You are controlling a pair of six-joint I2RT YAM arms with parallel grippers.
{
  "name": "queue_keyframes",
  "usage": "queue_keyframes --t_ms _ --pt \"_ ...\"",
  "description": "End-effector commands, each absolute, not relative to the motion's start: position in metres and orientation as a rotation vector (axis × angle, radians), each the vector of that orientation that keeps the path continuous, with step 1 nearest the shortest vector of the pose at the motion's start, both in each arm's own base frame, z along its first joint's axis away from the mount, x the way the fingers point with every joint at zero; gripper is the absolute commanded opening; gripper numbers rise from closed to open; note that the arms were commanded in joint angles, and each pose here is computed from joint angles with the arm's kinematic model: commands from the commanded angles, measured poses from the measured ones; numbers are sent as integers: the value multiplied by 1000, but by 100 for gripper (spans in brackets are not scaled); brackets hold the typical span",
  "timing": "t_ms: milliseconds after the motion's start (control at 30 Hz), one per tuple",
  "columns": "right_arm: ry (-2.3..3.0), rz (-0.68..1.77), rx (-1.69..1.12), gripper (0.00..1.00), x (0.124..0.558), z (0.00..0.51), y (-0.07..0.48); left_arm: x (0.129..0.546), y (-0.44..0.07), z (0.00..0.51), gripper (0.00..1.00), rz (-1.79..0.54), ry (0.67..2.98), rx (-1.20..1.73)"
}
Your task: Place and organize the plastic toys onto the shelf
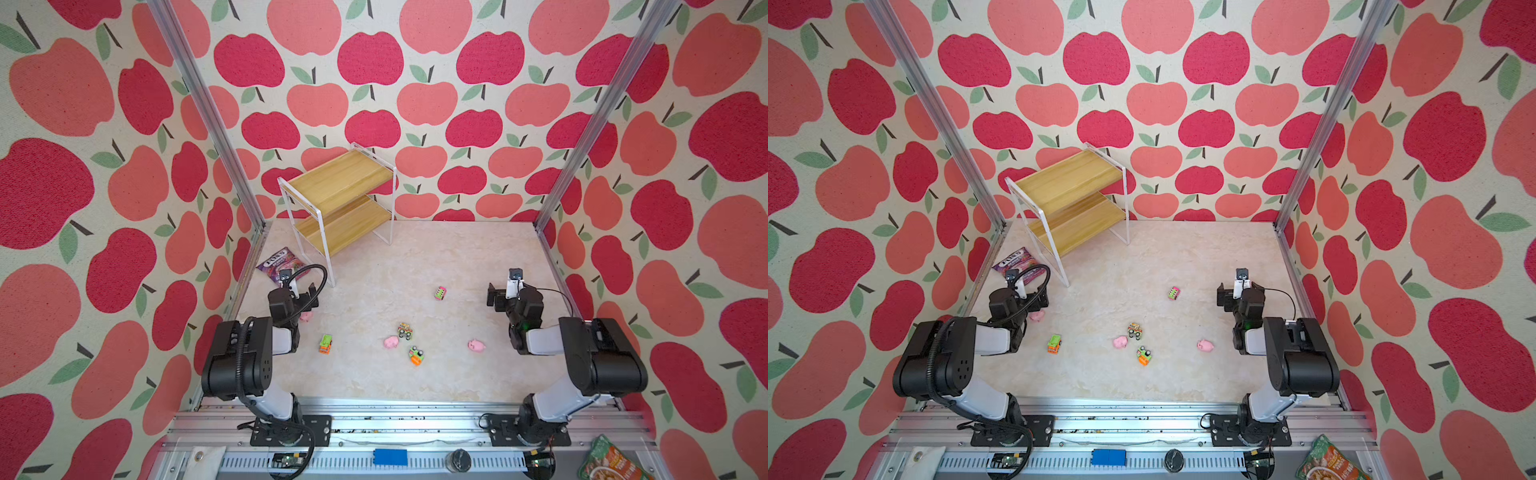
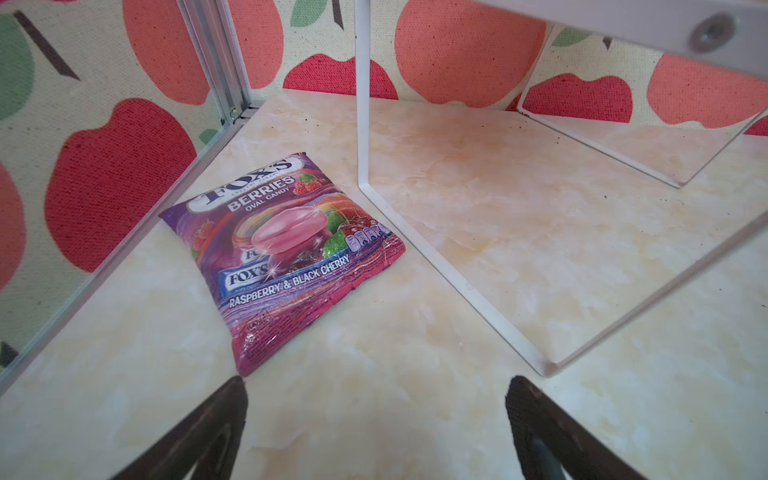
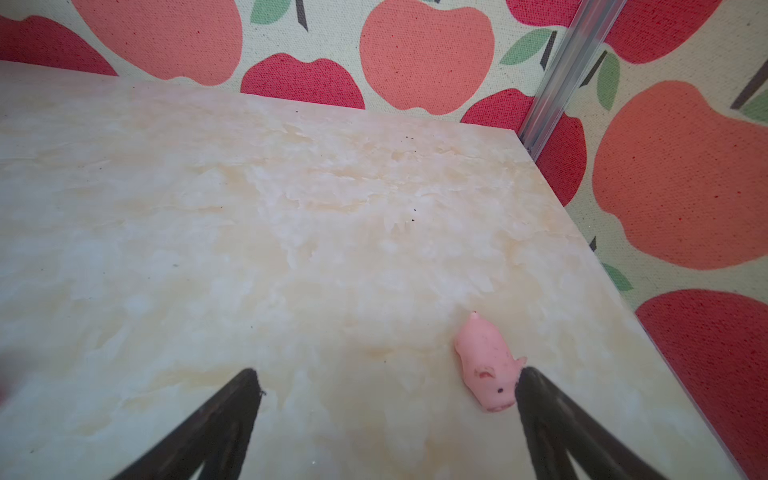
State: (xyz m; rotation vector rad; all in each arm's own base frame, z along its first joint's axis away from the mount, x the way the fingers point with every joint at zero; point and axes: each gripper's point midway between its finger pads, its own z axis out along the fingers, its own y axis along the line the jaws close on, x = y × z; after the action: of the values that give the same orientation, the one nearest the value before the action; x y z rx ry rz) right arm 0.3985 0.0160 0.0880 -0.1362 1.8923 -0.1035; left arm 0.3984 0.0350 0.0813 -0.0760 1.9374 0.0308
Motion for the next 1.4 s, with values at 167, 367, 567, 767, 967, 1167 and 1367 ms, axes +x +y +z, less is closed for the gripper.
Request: queue_keyframes --t_ms 167,367,567,767,967,1167,1367 --pt "1887 -88 -118 99 397 91 15 399 33 81 99 33 1936 -55" --pt "1884 -86 -122 99 398 92 16 399 33 80 99 33 1937 -55" --pt "1882 -109 -89 99 397 92 10 396 45 81 99 35 1932 -129" --pt "1870 -135 -45 99 396 93 3 398 42 81 99 57 1933 -108" --pt "1870 -136 -47 99 395 93 4 398 41 81 99 74 1933 -104" --pt "1842 -152 -26 99 392 96 0 398 41 81 99 95 1928 -105" --pt "1801 -141 -7 99 383 107 -2 396 40 88 99 98 1914 -103"
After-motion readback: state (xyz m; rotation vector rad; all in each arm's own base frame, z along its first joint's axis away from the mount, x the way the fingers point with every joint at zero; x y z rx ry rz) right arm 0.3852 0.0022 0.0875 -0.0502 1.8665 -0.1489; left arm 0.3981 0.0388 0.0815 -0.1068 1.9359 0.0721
